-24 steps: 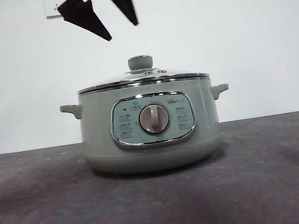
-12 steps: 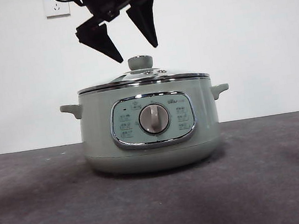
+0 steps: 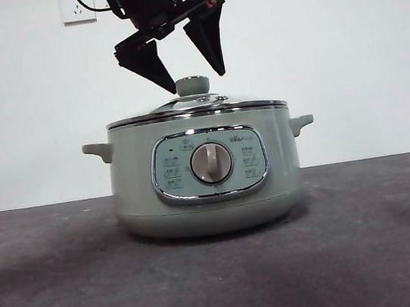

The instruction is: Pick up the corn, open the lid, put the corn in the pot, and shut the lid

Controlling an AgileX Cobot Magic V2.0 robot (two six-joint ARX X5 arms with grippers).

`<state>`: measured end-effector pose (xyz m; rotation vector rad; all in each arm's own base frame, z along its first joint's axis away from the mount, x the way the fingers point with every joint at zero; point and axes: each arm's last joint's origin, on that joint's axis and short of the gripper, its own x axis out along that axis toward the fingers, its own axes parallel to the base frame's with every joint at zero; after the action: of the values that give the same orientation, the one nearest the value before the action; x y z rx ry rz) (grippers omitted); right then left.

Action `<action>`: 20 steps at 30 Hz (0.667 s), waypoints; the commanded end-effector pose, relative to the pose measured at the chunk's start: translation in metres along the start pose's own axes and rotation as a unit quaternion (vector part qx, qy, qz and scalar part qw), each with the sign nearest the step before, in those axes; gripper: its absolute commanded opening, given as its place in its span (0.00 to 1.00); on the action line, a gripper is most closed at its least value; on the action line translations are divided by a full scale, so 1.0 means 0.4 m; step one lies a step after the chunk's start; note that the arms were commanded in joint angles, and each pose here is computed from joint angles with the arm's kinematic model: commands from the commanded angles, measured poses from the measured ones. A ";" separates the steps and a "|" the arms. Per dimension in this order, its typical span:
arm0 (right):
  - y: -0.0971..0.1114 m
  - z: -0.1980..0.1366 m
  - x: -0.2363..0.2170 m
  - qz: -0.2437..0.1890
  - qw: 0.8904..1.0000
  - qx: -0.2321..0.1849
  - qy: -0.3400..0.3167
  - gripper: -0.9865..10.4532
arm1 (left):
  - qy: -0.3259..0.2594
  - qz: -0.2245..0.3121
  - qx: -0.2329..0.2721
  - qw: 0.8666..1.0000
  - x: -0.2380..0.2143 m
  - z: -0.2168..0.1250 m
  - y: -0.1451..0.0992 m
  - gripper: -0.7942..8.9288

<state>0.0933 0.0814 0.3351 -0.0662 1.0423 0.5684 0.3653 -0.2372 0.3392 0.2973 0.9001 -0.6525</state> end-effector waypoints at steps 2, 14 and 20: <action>0.000 -0.002 -0.003 -0.002 1.000 0.003 0.002 0.08 | 0.009 -0.001 0.002 1.000 0.020 -0.003 -0.003 0.50; -0.002 -0.009 -0.003 -0.006 1.000 0.005 0.015 0.08 | 0.013 0.003 0.001 1.000 0.037 -0.004 0.000 0.42; -0.003 -0.011 -0.003 -0.008 1.000 0.005 0.020 0.08 | 0.014 0.009 0.004 1.000 0.036 -0.005 0.007 0.24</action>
<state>0.0901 0.0787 0.3326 -0.0838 1.0884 0.5548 0.3696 -0.2379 0.3322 0.3147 0.9121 -0.6285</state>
